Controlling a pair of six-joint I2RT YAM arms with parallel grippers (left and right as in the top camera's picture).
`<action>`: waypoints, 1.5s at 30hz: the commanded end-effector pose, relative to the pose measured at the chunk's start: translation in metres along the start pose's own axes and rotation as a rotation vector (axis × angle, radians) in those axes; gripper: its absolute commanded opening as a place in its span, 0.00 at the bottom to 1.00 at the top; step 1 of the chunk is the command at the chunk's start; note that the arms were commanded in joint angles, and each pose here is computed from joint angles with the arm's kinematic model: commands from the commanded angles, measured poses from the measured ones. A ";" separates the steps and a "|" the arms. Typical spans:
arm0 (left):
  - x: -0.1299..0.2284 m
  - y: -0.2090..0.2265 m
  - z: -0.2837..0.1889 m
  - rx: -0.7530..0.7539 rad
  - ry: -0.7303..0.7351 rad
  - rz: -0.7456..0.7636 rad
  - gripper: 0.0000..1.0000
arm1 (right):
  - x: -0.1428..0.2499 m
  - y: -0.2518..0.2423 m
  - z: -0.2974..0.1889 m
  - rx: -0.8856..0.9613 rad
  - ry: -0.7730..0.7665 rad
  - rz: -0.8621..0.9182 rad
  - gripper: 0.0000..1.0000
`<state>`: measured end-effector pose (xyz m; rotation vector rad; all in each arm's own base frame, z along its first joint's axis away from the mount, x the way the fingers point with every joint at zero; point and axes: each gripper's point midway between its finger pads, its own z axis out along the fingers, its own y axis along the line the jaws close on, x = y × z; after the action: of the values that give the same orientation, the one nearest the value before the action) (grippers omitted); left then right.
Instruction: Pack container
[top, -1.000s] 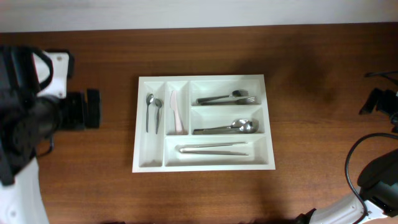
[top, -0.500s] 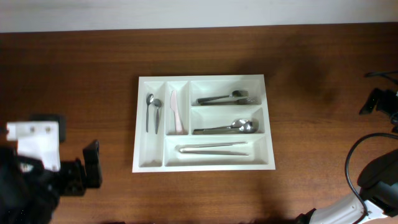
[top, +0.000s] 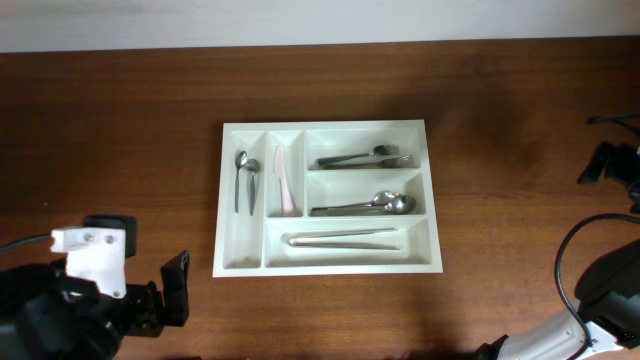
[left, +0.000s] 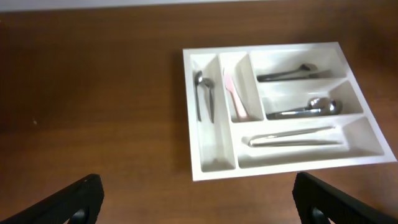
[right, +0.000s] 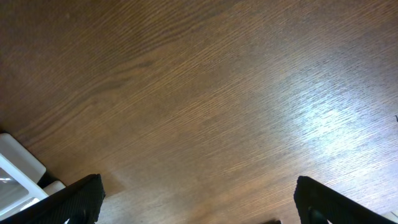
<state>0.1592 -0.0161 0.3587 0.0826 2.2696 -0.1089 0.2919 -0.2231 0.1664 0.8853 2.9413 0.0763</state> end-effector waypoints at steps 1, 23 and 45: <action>-0.003 -0.008 0.000 0.046 -0.020 -0.012 0.99 | 0.001 0.000 -0.005 -0.004 -0.015 0.015 0.99; 0.003 -0.019 -0.001 0.108 0.006 -0.018 0.99 | 0.001 0.000 -0.005 -0.004 -0.015 0.015 0.99; -0.025 -0.012 0.091 0.155 -0.142 0.135 0.99 | 0.001 0.000 -0.005 -0.004 -0.015 0.015 0.99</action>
<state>0.2362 -0.0294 0.3352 0.2057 2.1118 -0.1823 0.2918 -0.2230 0.1664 0.8865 2.9413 0.0766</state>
